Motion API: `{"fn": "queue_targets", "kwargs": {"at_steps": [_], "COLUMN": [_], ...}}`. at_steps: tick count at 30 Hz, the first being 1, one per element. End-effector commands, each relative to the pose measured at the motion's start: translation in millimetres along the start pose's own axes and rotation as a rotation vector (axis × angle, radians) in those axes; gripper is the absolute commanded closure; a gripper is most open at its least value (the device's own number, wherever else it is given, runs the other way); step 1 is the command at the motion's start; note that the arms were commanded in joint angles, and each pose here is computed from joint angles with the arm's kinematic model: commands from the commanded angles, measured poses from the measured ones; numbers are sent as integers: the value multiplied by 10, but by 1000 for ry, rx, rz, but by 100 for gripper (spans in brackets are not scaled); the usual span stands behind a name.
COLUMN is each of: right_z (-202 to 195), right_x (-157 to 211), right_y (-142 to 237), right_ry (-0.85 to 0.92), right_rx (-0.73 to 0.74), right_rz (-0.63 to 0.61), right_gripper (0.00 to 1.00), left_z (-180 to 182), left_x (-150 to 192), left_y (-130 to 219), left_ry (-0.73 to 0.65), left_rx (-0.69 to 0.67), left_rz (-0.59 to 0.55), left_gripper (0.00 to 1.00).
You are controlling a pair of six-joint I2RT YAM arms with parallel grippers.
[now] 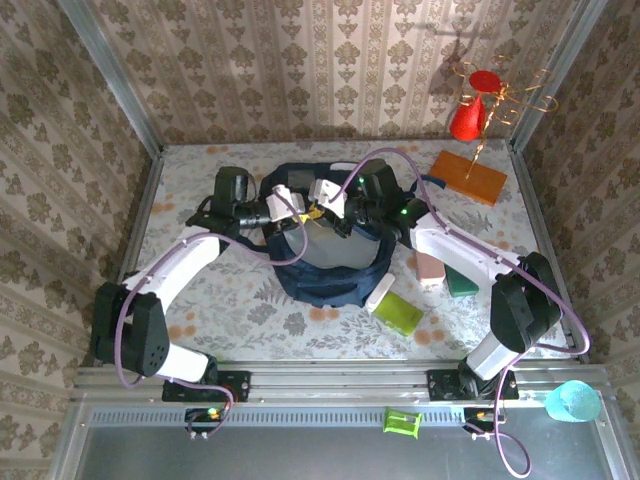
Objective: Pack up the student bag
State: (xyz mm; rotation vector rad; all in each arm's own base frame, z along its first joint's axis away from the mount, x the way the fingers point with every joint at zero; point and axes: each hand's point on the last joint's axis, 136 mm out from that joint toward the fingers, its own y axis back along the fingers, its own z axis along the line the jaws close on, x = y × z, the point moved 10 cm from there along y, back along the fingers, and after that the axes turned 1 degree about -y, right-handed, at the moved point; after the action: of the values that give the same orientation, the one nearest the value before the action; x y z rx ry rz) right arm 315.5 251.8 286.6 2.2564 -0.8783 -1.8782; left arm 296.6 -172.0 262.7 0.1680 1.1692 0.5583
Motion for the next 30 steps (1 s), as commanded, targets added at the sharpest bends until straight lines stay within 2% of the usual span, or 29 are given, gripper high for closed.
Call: {"fn": "queue_targets", "kwargs": {"at_steps": [1,4,6,10,15,18,20,24,30], "right_z": [-119,-108,-49,102,206,230,212,173,151], "right_x": [-253,-106,27,297,686,908,1055,1348,1754], "right_y": [122,255,407,749,1197,1353,1415,1452,1354], "right_ry": [-67,-239,-354,-558,-738,-840,-917,-1047,-1165], "right_rx": [118,266,370,563,852,926,952,977,935], "right_rz": [-77,10,63,160,426,517,563,677,842], "right_gripper": [77,55,47,38,33,30,27,22,17], "left_z": [35,171,268,303,329,386,396,357,340], "left_x": [22,75,103,114,231,285,276,239,237], "left_y": [2,54,115,190,420,623,697,657,580], "left_ry": [58,165,257,439,684,810,846,858,854], "left_rx": [2,-136,-241,-339,-577,-677,-684,-587,-491], "left_rz": [-44,-19,-9,-24,8,11,-14,-63,-101], "left_gripper": [90,100,100,100,100,100,100,100,100]}}
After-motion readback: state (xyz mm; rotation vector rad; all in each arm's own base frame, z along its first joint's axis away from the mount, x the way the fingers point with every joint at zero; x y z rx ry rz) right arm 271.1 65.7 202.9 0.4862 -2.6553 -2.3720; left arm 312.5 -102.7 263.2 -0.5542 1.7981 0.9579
